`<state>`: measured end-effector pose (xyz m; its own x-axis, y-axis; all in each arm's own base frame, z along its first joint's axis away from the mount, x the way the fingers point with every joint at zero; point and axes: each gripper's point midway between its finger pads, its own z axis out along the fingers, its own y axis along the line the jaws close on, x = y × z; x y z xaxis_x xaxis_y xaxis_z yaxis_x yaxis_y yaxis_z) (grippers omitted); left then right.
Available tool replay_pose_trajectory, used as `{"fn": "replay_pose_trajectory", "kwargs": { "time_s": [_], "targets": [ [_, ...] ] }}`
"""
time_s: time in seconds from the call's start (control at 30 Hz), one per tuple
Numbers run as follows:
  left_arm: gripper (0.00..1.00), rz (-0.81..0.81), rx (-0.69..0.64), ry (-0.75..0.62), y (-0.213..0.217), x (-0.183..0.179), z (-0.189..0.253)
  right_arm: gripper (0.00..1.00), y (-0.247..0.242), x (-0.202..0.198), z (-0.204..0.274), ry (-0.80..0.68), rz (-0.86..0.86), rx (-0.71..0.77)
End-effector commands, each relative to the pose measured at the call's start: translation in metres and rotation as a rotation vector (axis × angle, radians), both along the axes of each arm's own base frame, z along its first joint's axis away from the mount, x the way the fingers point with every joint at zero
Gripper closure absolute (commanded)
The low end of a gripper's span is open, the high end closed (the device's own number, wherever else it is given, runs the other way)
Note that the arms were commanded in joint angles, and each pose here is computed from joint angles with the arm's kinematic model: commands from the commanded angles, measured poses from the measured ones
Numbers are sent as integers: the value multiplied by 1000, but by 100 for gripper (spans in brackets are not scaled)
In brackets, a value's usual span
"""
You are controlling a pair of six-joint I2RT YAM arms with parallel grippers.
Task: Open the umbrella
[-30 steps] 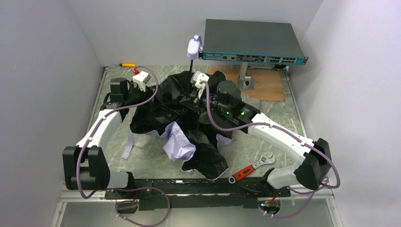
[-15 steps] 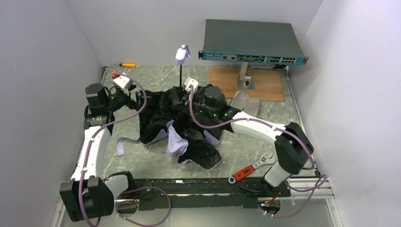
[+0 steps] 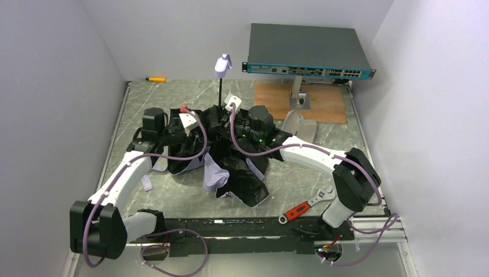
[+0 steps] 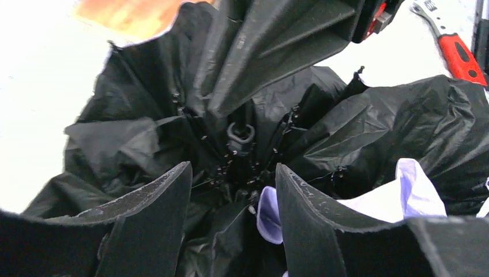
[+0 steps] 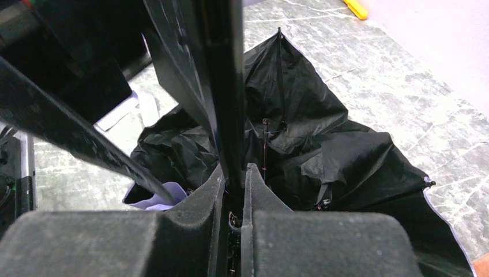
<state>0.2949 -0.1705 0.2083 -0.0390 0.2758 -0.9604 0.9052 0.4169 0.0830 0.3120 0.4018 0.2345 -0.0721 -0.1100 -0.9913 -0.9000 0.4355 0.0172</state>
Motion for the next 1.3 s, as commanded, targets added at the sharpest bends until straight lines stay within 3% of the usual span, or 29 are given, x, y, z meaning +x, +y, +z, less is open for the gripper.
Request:
{"fn": "replay_pose_trajectory", "kwargs": {
  "time_s": [0.0,0.23,0.37,0.53,0.73,0.9,1.03,1.17,1.27],
  "targets": [
    [43,-18,59,21,-14,5,-12,100,3,8,78,-131,-25,160],
    [84,-66,268,57,24,-25,-73,100,-10,13,127,-151,-57,212],
    [92,-84,361,74,56,-45,-93,100,-20,18,147,-150,-78,232],
    [93,-158,537,58,86,-63,-122,100,-34,32,162,-152,-119,240],
    [89,-108,574,1,104,-56,-113,100,-39,37,155,-133,-134,229],
    [57,-66,286,-178,67,-42,-12,100,-19,23,134,-95,-62,214],
    [35,-4,92,-222,50,-35,53,100,-8,25,139,-102,-75,225],
    [43,4,-1,-325,37,-38,104,100,-1,22,142,-90,-70,235],
    [53,-50,41,-425,15,-41,112,100,5,18,143,-86,-70,231]
  ]
}}
